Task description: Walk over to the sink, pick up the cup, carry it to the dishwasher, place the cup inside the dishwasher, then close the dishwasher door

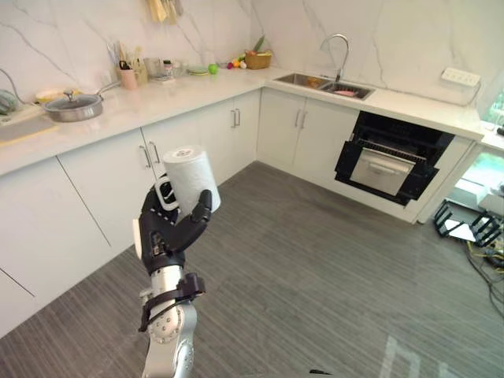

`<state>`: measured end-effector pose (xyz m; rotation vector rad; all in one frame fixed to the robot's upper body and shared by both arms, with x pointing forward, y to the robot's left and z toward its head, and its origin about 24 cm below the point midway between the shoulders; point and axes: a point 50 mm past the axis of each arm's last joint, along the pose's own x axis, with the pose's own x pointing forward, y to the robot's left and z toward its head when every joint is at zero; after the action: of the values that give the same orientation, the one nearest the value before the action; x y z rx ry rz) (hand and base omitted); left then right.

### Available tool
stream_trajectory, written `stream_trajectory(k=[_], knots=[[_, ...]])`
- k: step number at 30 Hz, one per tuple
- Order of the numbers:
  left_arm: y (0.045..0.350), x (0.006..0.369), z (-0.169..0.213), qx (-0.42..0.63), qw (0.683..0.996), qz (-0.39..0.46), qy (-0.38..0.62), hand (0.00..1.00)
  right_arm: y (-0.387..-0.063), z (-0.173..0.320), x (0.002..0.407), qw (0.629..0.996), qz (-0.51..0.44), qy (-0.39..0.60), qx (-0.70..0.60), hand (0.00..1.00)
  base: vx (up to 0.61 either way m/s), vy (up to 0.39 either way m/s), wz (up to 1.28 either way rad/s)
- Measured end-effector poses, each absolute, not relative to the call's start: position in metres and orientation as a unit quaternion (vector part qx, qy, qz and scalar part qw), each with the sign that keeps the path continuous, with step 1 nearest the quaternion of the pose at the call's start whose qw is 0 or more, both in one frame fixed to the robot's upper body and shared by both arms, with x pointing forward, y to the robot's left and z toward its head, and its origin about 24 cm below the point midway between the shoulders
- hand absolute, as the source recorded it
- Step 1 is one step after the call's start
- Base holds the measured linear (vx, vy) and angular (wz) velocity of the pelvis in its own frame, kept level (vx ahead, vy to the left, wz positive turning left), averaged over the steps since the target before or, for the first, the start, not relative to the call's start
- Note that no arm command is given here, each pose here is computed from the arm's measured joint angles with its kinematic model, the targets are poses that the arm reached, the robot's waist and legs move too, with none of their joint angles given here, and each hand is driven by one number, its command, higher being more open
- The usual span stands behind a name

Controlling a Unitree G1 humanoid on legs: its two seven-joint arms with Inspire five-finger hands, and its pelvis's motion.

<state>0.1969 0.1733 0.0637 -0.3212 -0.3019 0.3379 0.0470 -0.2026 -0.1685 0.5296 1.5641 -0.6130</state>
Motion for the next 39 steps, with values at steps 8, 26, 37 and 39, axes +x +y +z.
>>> stream_trajectory(k=[8,26,37,39], knots=[[0.175,0.194,0.057,-0.151,0.968,0.143,-0.138,0.00,-0.213,-0.163,0.049,0.597,-0.284,0.717,0.221,1.00,0.17,0.208,-0.02],[0.093,0.226,0.059,-0.065,0.985,-0.103,-0.119,0.00,-0.199,-0.156,0.076,0.582,-0.349,0.659,0.324,1.00,0.37,0.061,-0.04],[0.083,0.220,0.068,-0.126,0.978,-0.101,-0.133,0.00,-0.212,-0.147,0.086,0.625,-0.326,0.661,0.257,1.00,0.40,-0.290,0.29],[0.085,0.221,0.070,-0.129,0.977,-0.097,-0.140,0.00,-0.212,-0.147,0.085,0.624,-0.327,0.662,0.256,1.00,0.17,-0.212,-0.08]])
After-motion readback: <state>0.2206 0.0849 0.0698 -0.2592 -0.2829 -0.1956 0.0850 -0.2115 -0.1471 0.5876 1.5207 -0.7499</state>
